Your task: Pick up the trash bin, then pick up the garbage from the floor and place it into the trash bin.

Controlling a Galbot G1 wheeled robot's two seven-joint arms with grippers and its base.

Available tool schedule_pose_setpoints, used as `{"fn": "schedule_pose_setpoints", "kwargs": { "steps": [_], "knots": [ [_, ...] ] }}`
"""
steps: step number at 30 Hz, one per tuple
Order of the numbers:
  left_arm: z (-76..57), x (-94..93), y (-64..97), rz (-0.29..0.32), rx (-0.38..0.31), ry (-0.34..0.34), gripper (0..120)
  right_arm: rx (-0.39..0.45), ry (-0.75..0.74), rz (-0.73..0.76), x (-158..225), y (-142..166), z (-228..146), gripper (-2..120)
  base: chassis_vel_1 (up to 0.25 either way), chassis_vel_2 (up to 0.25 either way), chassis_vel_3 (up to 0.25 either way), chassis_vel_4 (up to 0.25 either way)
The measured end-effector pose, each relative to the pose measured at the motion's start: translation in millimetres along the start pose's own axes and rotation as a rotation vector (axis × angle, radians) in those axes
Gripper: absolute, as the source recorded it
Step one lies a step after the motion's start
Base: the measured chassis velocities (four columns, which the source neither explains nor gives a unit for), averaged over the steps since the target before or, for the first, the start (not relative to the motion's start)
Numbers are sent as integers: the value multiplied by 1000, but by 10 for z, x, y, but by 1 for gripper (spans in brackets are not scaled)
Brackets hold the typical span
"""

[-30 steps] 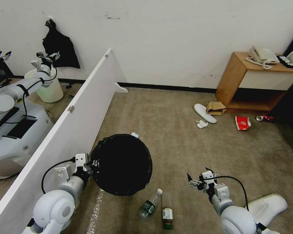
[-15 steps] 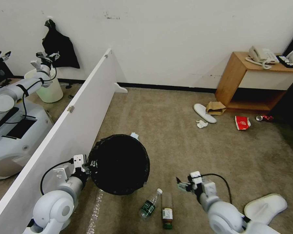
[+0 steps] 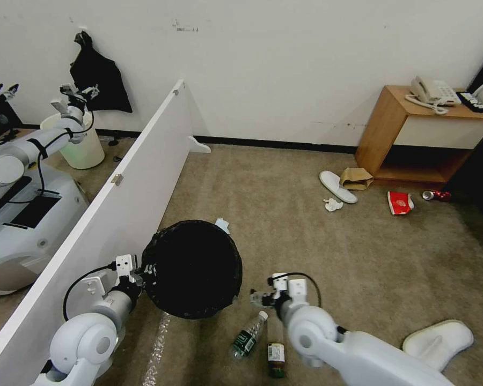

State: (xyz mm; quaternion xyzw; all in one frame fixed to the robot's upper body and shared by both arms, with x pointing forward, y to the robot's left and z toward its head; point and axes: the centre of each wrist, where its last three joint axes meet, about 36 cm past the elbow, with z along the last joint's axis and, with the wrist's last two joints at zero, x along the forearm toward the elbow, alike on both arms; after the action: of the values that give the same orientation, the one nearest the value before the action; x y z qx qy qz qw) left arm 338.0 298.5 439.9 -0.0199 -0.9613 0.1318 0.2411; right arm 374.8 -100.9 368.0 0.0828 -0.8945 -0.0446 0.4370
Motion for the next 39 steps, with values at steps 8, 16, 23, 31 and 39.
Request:
{"fn": "schedule_pose_setpoints", "kwargs": {
  "steps": [8, 16, 23, 31, 39],
  "knots": [
    [20, -18, 22, -2, 13, 11, 2, -93, 139, 63, 0, 144, -176, 100, 0, 0, 0, 0],
    [33, -22, 43, -9, 16, 16, 2, -111, 253, 72, 57, 189, -223, 100, 0, 0, 0, 0],
    [60, -44, 104, -24, 23, 16, 2, -112, 313, 77, 167, 87, -230, 100, 0, 0, 0, 0],
    [98, -82, 166, -38, 30, 16, 2, -109, 350, 78, 342, -73, -275, 100, 0, 0, 0, 0],
    [117, -94, 186, -42, 31, 16, 2, -108, 403, 69, 458, -178, -252, 100, 0, 0, 0, 0]
  ]
}}
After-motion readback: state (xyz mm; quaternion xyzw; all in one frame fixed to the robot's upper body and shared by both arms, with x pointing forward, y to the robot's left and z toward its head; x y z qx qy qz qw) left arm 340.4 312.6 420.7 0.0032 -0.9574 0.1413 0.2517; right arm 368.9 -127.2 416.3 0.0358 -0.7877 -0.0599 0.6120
